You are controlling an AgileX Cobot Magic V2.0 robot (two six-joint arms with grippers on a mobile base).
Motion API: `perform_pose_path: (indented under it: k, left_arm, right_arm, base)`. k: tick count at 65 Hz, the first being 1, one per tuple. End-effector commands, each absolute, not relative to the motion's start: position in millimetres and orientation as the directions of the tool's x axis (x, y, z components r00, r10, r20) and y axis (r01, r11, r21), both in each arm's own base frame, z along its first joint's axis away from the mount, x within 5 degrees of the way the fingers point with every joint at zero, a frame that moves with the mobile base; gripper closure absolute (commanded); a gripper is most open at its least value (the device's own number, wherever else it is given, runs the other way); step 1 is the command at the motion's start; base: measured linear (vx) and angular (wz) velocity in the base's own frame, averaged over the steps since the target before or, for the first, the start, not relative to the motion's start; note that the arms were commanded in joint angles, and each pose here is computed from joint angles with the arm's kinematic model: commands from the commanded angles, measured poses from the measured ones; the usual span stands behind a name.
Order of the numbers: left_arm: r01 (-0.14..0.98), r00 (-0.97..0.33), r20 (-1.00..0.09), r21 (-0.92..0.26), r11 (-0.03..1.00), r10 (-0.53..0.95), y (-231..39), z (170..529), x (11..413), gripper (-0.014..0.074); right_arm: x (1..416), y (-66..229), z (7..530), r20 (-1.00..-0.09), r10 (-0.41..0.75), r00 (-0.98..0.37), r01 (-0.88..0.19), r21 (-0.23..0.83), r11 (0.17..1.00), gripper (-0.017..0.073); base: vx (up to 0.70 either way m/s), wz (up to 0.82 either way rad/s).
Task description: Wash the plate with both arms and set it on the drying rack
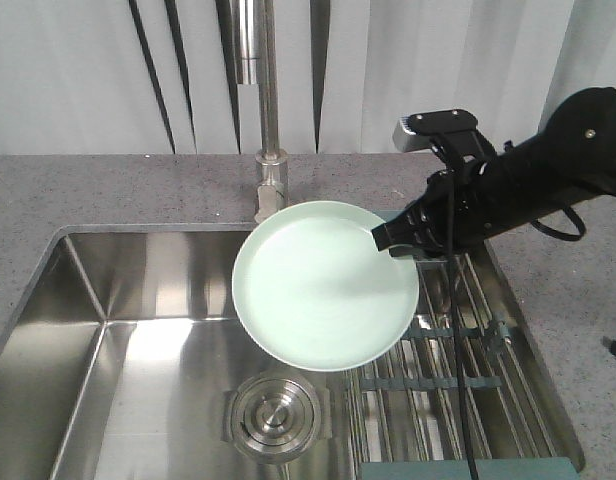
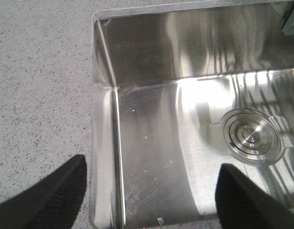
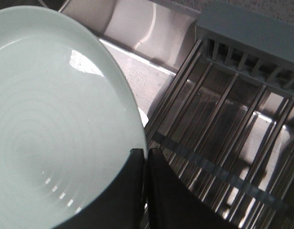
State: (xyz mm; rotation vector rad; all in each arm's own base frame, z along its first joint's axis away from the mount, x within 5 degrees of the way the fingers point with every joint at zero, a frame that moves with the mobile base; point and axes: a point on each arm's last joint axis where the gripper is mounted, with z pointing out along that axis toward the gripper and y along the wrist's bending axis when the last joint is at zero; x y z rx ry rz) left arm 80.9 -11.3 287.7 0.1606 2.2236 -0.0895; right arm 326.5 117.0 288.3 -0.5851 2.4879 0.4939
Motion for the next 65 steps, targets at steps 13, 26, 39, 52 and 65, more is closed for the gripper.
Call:
perform_pose_path:
  k: [13,26,39,52,65]
  left_arm:
    - [0.137,-0.545,-0.836,-0.016,0.99,0.062,-11,299,85,0.0074]
    - [0.137,-0.545,-0.836,-0.016,0.99,0.062,-11,299,85,0.0074]
    - [0.137,-0.545,-0.836,-0.016,0.99,0.062,-11,299,85,0.0074]
    - [0.137,-0.545,-0.836,-0.016,0.99,0.062,-11,299,85,0.0074]
    - [0.137,-0.545,-0.836,-0.016,0.99,0.062,-11,299,85,0.0074]
  right_arm:
    - [293,110,301,-0.63,-0.274,-0.726,-0.499,0.209,0.841,0.0564]
    - [275,123,291,-0.612,-0.299,-0.732,-0.524,0.224,0.822,0.0564]
    - [264,148,288,-0.613,-0.322,-0.722,-0.559,0.243,0.793,0.0564]
    - [259,171,292,-0.639,-0.313,-0.702,-0.58,0.258,0.773,0.0564]
    - [276,200,300,-0.647,-0.341,-0.682,-0.619,0.262,0.741,0.0564]
  base:
    - [0.0,0.0]
    - [0.0,0.0]
    - [0.0,0.0]
    - [0.0,0.0]
    - [0.0,0.0]
